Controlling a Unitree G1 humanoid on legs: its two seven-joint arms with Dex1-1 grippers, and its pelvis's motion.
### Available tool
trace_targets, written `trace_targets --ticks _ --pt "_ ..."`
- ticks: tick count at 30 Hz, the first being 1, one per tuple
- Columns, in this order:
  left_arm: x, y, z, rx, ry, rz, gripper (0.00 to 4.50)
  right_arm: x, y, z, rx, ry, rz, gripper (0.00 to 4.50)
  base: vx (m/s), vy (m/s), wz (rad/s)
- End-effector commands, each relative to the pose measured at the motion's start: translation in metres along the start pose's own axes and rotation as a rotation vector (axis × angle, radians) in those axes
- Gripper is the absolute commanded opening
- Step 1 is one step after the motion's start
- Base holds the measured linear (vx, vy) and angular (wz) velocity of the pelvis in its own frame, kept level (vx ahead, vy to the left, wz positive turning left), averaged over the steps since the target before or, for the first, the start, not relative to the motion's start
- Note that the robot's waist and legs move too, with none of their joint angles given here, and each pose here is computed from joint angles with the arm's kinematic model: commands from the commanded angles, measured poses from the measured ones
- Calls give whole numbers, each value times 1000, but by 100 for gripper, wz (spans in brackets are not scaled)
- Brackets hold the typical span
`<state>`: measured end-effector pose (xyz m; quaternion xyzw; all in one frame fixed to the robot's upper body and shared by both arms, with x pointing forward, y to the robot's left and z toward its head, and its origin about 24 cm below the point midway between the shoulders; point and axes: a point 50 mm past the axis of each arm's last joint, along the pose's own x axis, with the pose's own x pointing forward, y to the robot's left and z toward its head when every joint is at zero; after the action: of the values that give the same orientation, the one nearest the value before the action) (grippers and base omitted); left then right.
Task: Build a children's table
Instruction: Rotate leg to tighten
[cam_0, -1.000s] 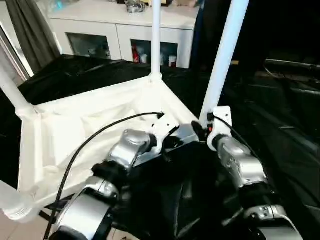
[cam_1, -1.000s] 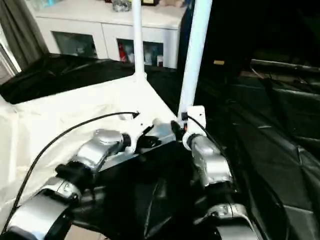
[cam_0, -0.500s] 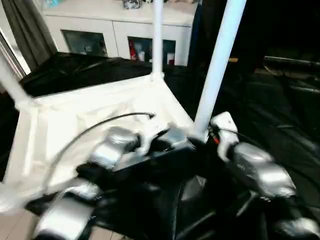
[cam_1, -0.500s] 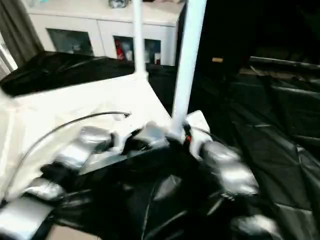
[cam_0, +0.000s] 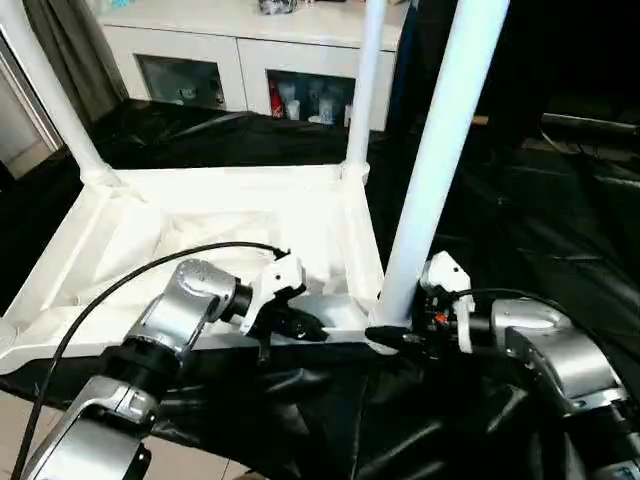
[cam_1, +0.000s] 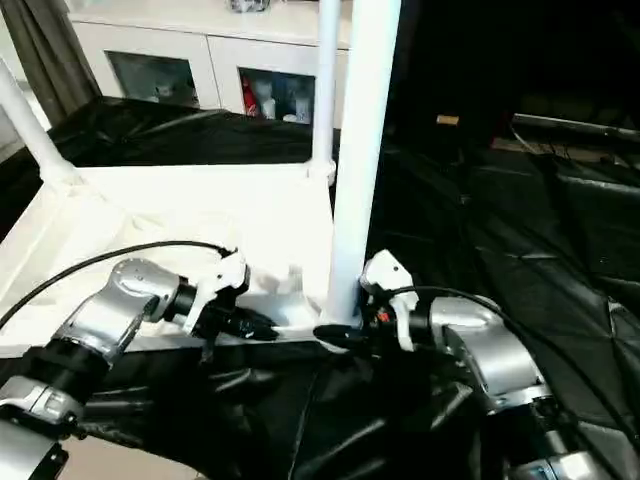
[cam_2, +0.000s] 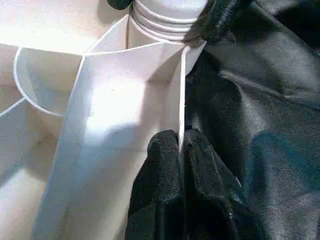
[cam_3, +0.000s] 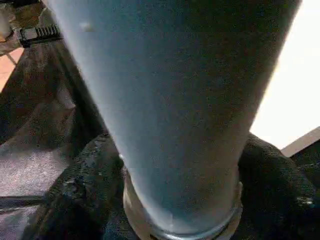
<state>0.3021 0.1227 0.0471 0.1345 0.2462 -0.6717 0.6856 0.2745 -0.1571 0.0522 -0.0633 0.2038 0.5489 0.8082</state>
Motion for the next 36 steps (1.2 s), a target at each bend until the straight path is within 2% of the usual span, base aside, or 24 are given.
trace_targets --ticks 1,4,11,16,17,18,23,24,27,29,31,32,36 --pt "9 -7 0 -4 -11 -56 0 9 9 4 -12 -3 71 308 0 0 0" --pt "8 -7 1 -6 -15 -51 0 10 9 4 -10 -3 74 279 0 0 0" --pt "9 -3 4 -6 -33 1 0 15 6 2 37 -34 43 269 0 0 0" --pt "21 19 14 -37 -40 260 0 32 -14 -12 187 -41 -294 268 0 0 0" --pt "21 19 14 -37 -40 260 0 32 -14 -12 187 -41 -294 268 0 0 0" --pt "31 25 20 -42 -50 330 0 41 -18 -17 249 -38 -422 268 0 0 0" --pt "56 28 33 -73 -64 401 0 57 -22 -18 363 -57 -651 267 0 0 0" --pt "72 27 40 -79 -65 428 0 67 -23 -13 411 -84 -744 267 0 0 0" --pt "82 25 46 -82 -73 414 0 77 -20 -5 406 -103 -721 267 0 0 0" --pt "85 23 49 -74 -85 395 0 82 -18 3 344 -114 -684 267 0 0 0" --pt "83 23 48 -61 -85 381 0 80 -18 8 331 -143 -652 267 0 0 0" --pt "82 24 48 -56 -84 379 0 80 -18 9 337 -156 -644 323 0 0 0" --pt "73 24 44 -26 -86 337 0 70 -18 11 304 -169 -570 354 0 0 0"
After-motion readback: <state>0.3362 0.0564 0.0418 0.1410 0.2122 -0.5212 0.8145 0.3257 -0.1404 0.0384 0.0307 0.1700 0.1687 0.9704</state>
